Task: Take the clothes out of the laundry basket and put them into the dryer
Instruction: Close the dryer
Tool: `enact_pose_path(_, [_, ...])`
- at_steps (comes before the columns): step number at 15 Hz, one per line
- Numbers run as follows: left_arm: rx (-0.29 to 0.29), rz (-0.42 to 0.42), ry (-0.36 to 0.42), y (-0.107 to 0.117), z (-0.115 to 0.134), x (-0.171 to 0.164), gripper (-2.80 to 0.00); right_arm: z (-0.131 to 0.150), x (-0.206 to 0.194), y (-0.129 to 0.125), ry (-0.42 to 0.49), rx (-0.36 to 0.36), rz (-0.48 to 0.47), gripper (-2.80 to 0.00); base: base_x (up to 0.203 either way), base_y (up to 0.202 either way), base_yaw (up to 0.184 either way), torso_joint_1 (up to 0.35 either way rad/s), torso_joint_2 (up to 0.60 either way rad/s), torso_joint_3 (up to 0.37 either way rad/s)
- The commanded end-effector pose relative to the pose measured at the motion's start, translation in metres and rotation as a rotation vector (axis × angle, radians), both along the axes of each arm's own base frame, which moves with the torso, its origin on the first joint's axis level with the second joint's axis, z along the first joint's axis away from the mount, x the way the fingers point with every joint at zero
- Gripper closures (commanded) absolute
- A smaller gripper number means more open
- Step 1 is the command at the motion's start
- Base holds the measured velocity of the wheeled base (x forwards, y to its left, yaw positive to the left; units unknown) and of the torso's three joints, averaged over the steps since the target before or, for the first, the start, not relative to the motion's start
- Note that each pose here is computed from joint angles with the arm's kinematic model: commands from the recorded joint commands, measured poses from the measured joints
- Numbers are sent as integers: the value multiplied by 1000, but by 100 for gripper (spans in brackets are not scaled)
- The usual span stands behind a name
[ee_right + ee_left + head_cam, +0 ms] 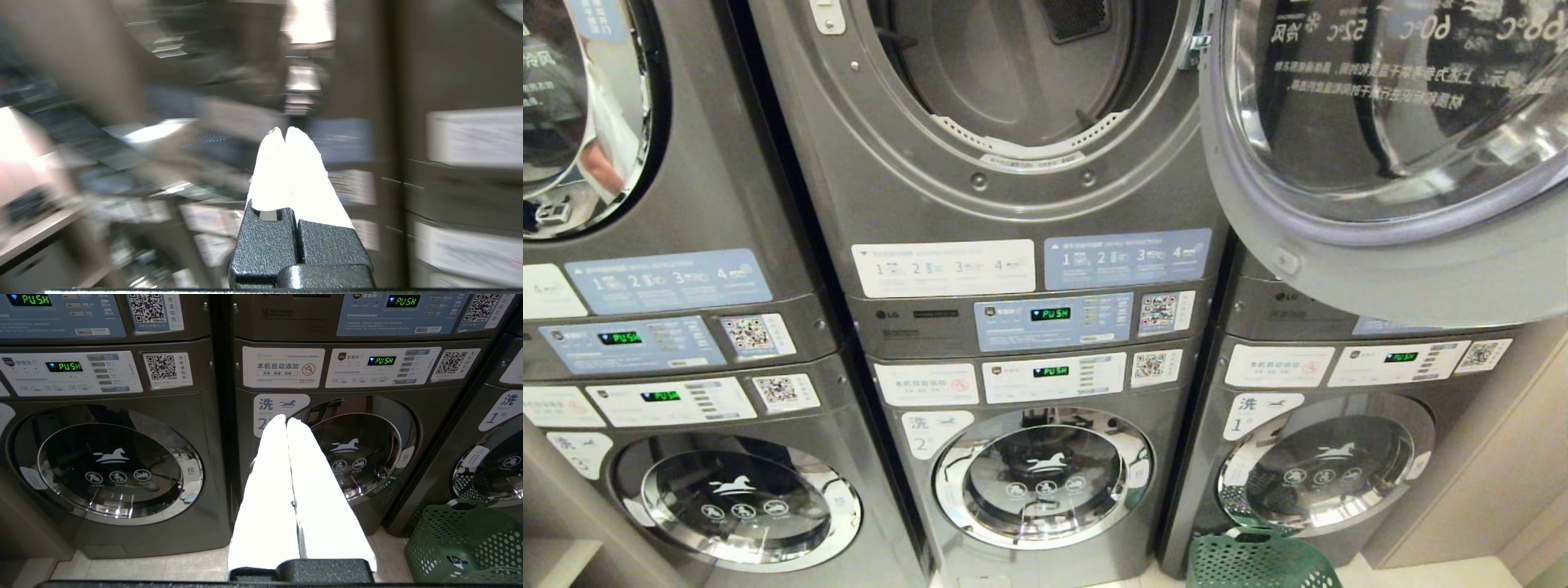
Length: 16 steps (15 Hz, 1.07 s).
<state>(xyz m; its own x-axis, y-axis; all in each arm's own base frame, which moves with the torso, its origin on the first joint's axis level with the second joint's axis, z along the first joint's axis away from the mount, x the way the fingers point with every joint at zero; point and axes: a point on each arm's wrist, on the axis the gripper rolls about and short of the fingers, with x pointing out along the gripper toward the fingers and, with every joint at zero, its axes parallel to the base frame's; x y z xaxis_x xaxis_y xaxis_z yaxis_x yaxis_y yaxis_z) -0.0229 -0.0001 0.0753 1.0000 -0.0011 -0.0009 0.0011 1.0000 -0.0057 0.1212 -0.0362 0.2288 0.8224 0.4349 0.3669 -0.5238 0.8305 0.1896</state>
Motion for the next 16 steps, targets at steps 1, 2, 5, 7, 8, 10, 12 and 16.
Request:
enact_pose_path(1, [0,1,0,0,0,0,0,7,-16,20,-71,-30,114,0,0,0,0,0,0,0])
enact_pose_path(2, [0,1,1,0,0,0,0,9,-18,25,-87,-38,160,0,0,0,0,0,0,0])
enact_pose_path(5, [0,1,0,0,0,0,0,13,-17,31,-101,-63,241,0,0,0,0,0,0,0])
enact_pose_path(7, [0,0,1,0,0,0,0,15,-16,32,-105,-75,261,0,0,0,0,0,0,0])
enact_pose_path(8, [0,1,1,0,0,0,0,15,-16,33,-99,-92,295,0,0,0,0,0,0,0])
enact_pose_path(10, [0,1,1,0,0,0,0,16,-12,38,-93,-114,374,0,0,0,0,0,0,0])
enact_pose_path(12, [0,1,1,0,0,0,0,24,4,43,-106,-123,428,0,0,0,0,0,0,0])
enact_pose_path(16, [0,0,0,0,0,0,0,42,55,67,-137,-130,575,0,0,0,0,0,0,0])
